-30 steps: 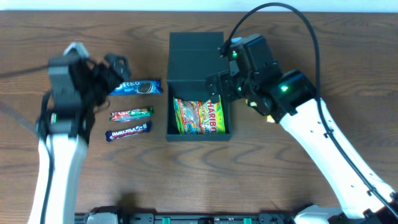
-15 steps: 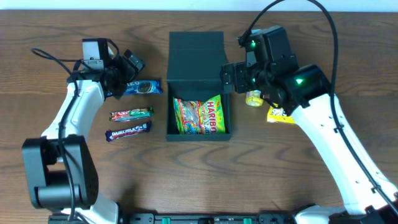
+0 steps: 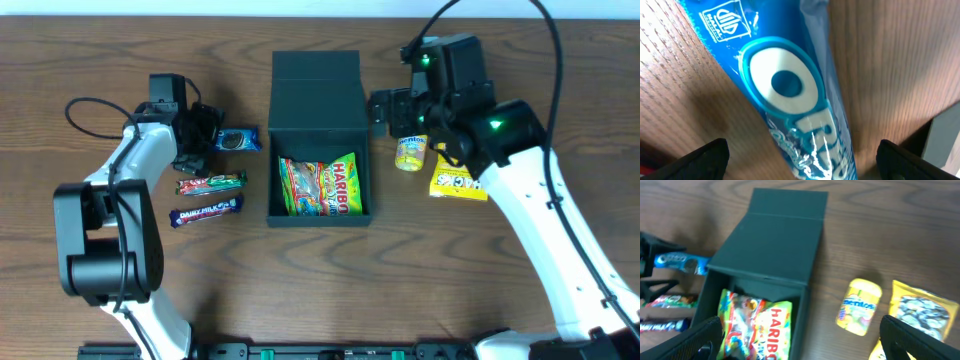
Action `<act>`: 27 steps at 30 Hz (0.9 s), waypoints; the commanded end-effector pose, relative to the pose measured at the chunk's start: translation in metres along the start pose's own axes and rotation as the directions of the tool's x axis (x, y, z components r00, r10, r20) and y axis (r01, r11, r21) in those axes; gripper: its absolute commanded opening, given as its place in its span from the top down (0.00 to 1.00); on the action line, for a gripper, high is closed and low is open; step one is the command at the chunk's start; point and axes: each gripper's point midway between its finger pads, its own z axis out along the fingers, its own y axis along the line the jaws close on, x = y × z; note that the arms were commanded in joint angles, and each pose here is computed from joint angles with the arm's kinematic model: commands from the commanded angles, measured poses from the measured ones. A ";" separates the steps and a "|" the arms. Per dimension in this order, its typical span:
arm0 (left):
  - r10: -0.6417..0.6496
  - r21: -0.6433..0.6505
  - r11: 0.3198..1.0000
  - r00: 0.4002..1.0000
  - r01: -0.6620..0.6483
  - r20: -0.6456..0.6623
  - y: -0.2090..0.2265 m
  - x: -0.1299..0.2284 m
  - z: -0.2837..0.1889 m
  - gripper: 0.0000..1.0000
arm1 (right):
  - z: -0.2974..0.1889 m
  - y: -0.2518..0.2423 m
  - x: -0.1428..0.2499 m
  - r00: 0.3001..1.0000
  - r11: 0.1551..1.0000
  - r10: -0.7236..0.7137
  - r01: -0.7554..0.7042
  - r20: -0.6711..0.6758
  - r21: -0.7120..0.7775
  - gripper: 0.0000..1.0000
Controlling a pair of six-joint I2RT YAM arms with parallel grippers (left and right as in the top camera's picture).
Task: Pack container
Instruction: 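Grasp the Oreo pack with the left gripper and lift it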
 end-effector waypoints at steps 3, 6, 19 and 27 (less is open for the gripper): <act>-0.071 -0.016 0.997 0.997 0.071 0.014 -0.018 -0.010 0.001 0.05 | -0.003 -0.022 -0.007 0.999 0.999 0.030 -0.031 0.018 0.036 0.01; -0.077 -0.081 0.994 0.997 0.076 -0.011 -0.018 -0.010 0.008 0.05 | -0.003 -0.033 -0.009 0.999 0.997 0.049 -0.050 0.023 0.052 0.01; -0.122 -0.212 0.971 0.992 0.112 -0.037 -0.011 -0.012 0.013 0.15 | -0.005 -0.050 -0.012 0.996 0.994 0.079 -0.081 0.030 0.079 0.01; -0.133 -0.257 0.960 0.989 0.114 -0.057 0.001 -0.009 0.019 0.25 | -0.005 -0.050 -0.011 0.997 0.994 0.076 -0.078 0.029 0.079 0.01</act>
